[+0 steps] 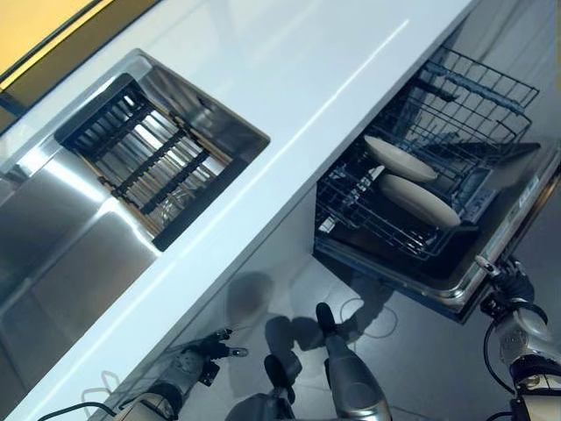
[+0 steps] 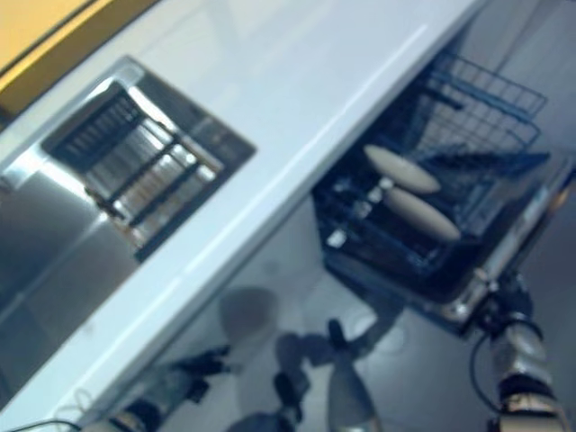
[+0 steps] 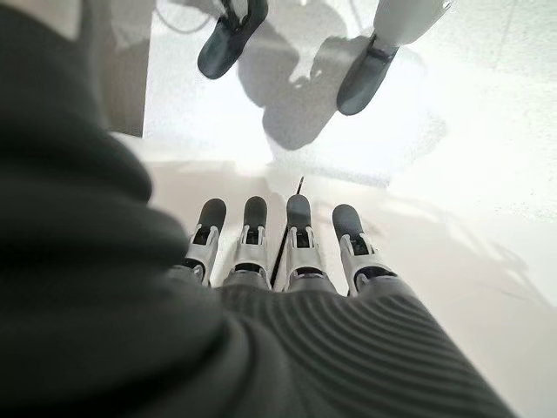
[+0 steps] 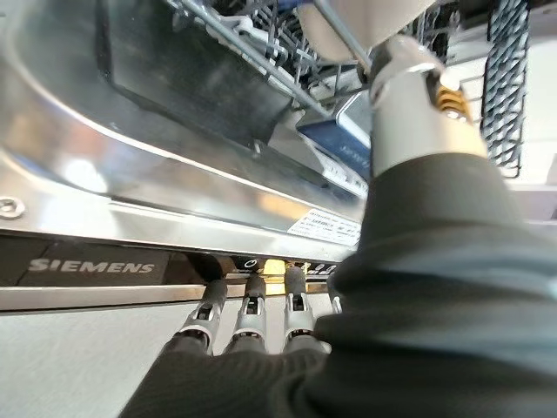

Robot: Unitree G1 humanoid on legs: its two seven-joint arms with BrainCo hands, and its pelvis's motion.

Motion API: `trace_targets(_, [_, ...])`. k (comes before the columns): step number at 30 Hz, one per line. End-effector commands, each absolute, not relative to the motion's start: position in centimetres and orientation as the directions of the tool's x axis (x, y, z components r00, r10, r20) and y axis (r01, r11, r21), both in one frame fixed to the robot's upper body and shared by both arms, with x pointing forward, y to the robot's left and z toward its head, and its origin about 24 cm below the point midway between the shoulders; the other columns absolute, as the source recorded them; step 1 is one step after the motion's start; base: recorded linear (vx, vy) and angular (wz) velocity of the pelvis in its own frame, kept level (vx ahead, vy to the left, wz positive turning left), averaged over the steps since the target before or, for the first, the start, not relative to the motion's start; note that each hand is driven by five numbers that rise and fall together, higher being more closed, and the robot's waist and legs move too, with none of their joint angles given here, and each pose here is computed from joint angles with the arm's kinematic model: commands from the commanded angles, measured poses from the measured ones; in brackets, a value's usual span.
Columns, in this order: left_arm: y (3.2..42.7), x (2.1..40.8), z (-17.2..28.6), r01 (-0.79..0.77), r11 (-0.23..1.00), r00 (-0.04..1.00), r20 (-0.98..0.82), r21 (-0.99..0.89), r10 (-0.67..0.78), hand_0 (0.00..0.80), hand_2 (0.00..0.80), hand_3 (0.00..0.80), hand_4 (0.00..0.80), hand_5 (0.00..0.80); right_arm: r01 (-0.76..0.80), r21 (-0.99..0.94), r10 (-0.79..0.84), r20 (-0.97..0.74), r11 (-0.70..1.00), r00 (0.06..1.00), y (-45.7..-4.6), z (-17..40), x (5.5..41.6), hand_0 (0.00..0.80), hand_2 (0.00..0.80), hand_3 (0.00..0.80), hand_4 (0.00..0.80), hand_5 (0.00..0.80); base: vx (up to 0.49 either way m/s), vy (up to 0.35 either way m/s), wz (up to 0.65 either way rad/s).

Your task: Take plates into dishwasher

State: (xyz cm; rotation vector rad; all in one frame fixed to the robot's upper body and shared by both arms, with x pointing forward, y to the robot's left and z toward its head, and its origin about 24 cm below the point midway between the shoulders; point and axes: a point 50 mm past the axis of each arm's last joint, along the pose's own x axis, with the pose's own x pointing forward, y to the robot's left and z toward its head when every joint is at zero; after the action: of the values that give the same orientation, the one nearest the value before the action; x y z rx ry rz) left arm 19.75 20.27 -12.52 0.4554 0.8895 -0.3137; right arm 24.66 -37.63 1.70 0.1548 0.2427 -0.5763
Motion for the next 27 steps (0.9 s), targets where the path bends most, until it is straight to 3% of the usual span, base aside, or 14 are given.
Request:
trace_targets(1, [21.3,22.1,-11.1,0.409,0.858,0.645,-0.764,0.311,-0.031,0.0,0.0,0.0,0.0,0.0,-0.062,0.22,0.045,0.08,0.974,0.996,-23.7,8.6,34.1,0.0,0.0,0.0,0.0,0.0,0.0,-0.024,-0.12])
trace_targets(13, [21.5,21.9,-11.2,0.402,0.86,0.633,-0.774,0.314,-0.013,0.0,0.0,0.0,0.0,0.0,-0.305,0.156,0.256,0.27,0.939,0.928,-19.3,13.5,34.3,0.0,0.0,0.0,0.0,0.0,0.014,-0.016,-0.1])
trace_targets(27, [21.3,20.8,-11.9,0.398,0.867,0.603,-0.798,0.3,-0.001,0.0,0.0,0.0,0.0,0.0,-0.429,0.066,0.393,0.294,0.901,0.871,-16.6,15.0,34.0,0.0,0.0,0.0,0.0,0.0,0.044,-0.005,0.3])
